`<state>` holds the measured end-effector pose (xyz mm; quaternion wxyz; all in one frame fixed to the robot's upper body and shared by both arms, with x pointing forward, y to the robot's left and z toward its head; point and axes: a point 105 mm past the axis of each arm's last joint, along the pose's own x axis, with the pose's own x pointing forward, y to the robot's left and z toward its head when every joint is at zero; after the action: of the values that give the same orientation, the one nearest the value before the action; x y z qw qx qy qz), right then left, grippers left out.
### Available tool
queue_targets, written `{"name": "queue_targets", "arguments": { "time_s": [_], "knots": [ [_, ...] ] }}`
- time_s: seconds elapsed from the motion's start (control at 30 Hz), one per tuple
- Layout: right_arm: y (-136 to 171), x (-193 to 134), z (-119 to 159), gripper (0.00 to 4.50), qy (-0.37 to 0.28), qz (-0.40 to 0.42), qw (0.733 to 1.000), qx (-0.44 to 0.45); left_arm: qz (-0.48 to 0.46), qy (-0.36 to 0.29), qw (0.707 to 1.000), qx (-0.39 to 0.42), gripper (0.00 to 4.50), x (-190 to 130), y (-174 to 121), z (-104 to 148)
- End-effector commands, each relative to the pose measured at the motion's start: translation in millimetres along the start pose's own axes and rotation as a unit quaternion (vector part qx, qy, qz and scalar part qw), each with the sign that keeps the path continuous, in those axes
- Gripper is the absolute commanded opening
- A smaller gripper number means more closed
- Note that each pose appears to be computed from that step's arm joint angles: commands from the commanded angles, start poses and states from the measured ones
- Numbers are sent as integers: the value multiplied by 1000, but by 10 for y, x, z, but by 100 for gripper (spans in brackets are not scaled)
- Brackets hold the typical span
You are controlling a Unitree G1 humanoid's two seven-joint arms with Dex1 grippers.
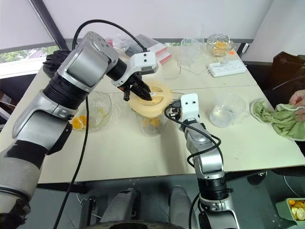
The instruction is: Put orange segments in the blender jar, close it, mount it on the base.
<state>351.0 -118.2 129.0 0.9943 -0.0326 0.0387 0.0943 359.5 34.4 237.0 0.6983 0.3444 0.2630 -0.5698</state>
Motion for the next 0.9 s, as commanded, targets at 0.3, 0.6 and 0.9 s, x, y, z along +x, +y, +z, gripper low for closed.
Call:
{"name": "queue_targets", "arguments": {
  "time_s": [0.3, 0.6, 0.9],
  "knots": [
    [-9, -7, 177, 101, -36, -3, 999, -11, 6, -48, 999, 11, 411, -142, 3, 132],
    [6, 5, 171, 101, -36, 2, 999, -12, 55, -135, 989, -16, 411, -526, 124, 468],
    [30, 18, 162, 101, -33, 19, 999, -13, 131, -251, 958, -46, 411, -1117, 273, 507]
  ]
}}
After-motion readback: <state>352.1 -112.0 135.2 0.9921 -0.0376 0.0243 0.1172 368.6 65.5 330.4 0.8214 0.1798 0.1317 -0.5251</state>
